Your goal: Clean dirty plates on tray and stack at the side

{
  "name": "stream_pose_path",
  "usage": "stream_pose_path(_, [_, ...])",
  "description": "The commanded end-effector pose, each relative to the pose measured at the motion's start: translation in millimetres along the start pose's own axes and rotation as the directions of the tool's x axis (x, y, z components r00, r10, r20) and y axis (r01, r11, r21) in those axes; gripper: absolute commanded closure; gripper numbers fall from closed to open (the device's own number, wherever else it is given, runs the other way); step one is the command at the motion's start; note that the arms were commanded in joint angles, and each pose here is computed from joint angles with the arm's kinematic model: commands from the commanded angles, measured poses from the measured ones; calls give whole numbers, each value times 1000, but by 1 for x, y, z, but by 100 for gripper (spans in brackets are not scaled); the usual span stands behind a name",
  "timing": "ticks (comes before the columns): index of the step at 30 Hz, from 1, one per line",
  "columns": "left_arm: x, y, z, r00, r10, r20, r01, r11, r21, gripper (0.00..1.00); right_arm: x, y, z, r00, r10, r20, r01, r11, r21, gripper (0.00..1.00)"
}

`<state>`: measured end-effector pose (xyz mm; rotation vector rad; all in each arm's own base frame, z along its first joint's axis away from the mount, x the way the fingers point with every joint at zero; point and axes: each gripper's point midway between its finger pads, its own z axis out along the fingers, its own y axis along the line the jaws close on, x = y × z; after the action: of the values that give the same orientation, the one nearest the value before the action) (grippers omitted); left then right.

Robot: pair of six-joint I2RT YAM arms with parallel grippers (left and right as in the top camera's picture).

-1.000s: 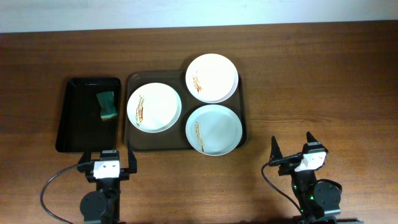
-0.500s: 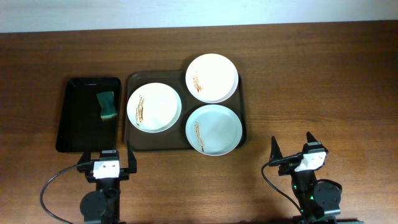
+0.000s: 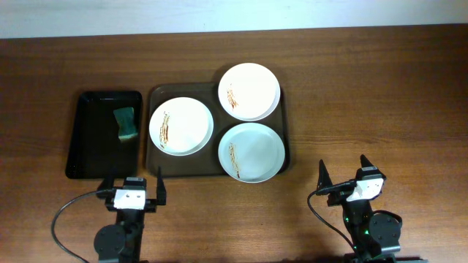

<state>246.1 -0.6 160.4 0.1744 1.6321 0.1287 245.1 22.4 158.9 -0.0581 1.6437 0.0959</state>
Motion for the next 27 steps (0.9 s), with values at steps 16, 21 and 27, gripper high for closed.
stream_pose_path(16, [-22, -17, -2, 994, 20, 106, -31, 994, 101, 1, -1, -2, 0, 1000, 8, 11, -8, 1000, 12, 2])
stream_pose_path(21, [-27, -21, -4, 993, 2, 120, -18, 991, 132, 1, -8, -2, 0, 999, 7, 40, -7, 1000, 11, 2])
stream_pose_path(27, [-38, -22, -6, 991, -16, 135, -5, 989, 148, 1, -23, -2, -3, 997, 5, 78, -6, 1000, 10, 1])
